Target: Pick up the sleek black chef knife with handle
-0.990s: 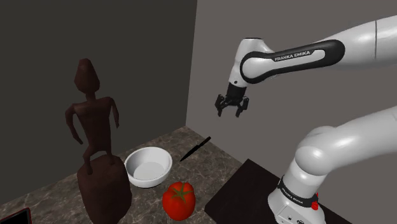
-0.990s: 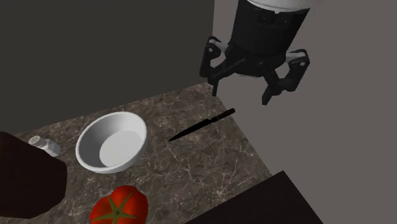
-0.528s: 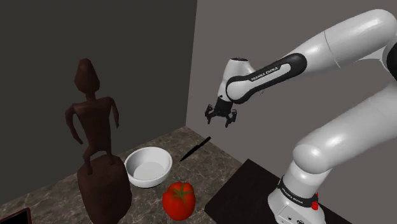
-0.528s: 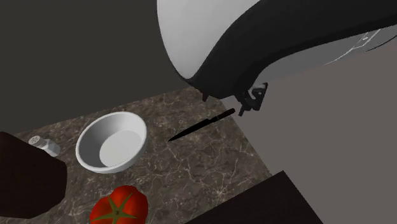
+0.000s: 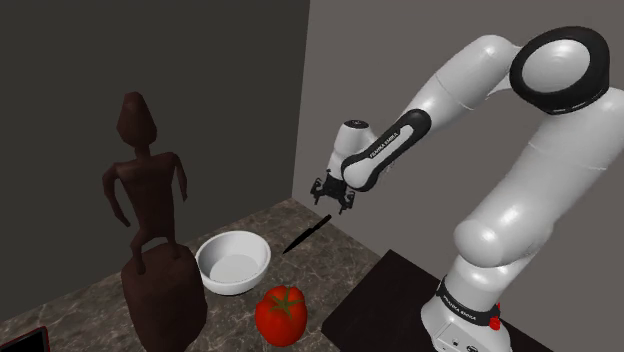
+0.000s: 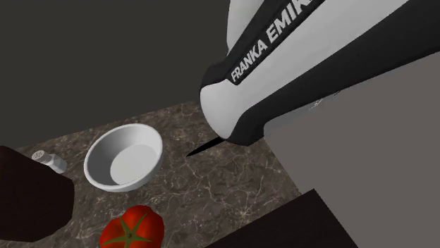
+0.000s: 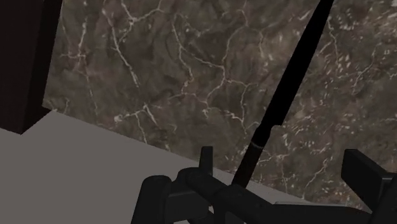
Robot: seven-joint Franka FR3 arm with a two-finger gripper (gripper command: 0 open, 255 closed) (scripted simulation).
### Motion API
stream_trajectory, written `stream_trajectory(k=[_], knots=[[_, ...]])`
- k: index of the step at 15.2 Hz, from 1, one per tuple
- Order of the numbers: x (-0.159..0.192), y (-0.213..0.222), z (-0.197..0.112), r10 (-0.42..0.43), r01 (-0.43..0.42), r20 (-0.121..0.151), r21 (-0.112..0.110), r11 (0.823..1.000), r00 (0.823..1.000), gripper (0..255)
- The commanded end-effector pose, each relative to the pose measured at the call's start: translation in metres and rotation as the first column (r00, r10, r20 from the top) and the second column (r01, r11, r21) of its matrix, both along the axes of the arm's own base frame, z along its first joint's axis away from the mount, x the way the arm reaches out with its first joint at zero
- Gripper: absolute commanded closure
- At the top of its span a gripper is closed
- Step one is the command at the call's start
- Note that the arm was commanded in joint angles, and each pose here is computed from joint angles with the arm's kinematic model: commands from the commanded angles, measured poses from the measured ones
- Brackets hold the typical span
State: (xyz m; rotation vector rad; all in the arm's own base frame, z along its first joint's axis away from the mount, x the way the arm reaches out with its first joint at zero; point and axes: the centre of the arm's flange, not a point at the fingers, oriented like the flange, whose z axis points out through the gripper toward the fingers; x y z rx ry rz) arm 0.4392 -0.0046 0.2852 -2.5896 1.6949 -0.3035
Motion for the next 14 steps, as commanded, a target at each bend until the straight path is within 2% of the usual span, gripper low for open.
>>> stream_trajectory(k=[1, 5, 9, 14], knots=[[0.014, -0.004, -0.023, -0.074, 0.074, 0.02, 0.004, 0.997, 0.997, 0], [0.039, -0.016, -0.066, -0.213, 0.213, 0.052, 0.007, 0.977, 0.976, 0], [0.062, -0.031, -0.106, -0.341, 0.341, 0.081, 0.014, 0.94, 0.937, 0], [0.062, -0.031, -0.132, -0.341, 0.341, 0.081, 0.014, 0.94, 0.937, 0]])
